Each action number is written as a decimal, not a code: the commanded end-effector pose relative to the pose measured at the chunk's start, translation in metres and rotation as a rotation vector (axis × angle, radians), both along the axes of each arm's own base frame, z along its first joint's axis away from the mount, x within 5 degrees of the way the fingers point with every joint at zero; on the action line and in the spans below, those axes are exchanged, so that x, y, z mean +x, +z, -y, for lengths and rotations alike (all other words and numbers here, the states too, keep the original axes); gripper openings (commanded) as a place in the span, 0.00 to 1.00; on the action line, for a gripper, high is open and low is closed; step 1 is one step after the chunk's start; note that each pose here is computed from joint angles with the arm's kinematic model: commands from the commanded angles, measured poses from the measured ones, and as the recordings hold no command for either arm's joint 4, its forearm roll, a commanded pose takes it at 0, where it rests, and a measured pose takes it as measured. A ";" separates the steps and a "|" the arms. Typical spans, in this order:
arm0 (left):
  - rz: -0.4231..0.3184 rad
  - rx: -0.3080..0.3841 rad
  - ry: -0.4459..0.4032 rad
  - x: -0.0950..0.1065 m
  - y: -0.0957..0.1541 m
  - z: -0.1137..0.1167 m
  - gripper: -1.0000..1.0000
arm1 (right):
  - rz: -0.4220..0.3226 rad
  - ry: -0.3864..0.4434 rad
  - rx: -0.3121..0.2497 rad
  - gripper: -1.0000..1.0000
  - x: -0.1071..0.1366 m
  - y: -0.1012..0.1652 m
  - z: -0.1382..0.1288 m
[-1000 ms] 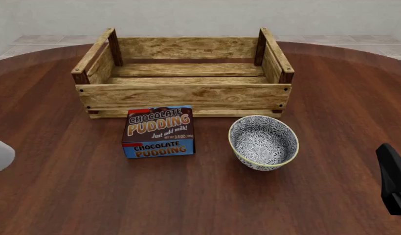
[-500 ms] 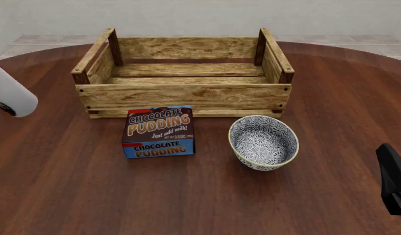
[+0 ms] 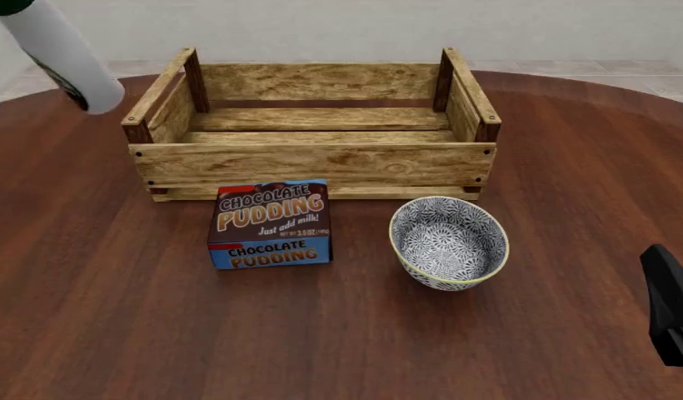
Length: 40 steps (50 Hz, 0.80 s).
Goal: Pick up the salad dressing and put it in the tray.
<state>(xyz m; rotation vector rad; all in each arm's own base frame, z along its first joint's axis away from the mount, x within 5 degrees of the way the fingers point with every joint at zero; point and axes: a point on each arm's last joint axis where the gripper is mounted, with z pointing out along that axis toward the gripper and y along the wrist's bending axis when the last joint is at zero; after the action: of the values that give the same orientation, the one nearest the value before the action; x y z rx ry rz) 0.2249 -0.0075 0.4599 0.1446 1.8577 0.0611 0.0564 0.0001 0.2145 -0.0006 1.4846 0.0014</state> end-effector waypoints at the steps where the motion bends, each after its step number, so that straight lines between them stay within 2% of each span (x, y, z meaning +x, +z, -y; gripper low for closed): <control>1: 0.017 0.021 -0.079 0.043 0.013 0.021 0.00 | 0.000 0.000 0.000 1.00 0.000 0.000 0.000; 9: 0.018 0.034 -0.138 0.080 0.010 0.042 0.00 | 0.000 0.000 0.000 1.00 0.000 0.000 0.000; 22: 0.028 0.018 -0.161 0.142 0.013 0.062 0.00 | 0.000 0.000 0.000 1.00 0.000 0.000 0.000; 32: 0.018 0.004 -0.177 0.176 0.010 0.077 0.00 | 0.000 0.000 0.000 1.00 0.000 0.000 0.000; 40: -0.002 -0.006 -0.186 0.200 -0.006 0.088 0.00 | 0.000 0.000 0.000 1.00 0.000 0.000 0.000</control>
<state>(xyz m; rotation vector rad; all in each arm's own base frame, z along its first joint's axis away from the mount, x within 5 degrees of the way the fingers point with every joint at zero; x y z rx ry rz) 0.3957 -0.0816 0.4641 0.2963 1.8408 -0.0614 0.0564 0.0001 0.2145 -0.0007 1.4848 0.0013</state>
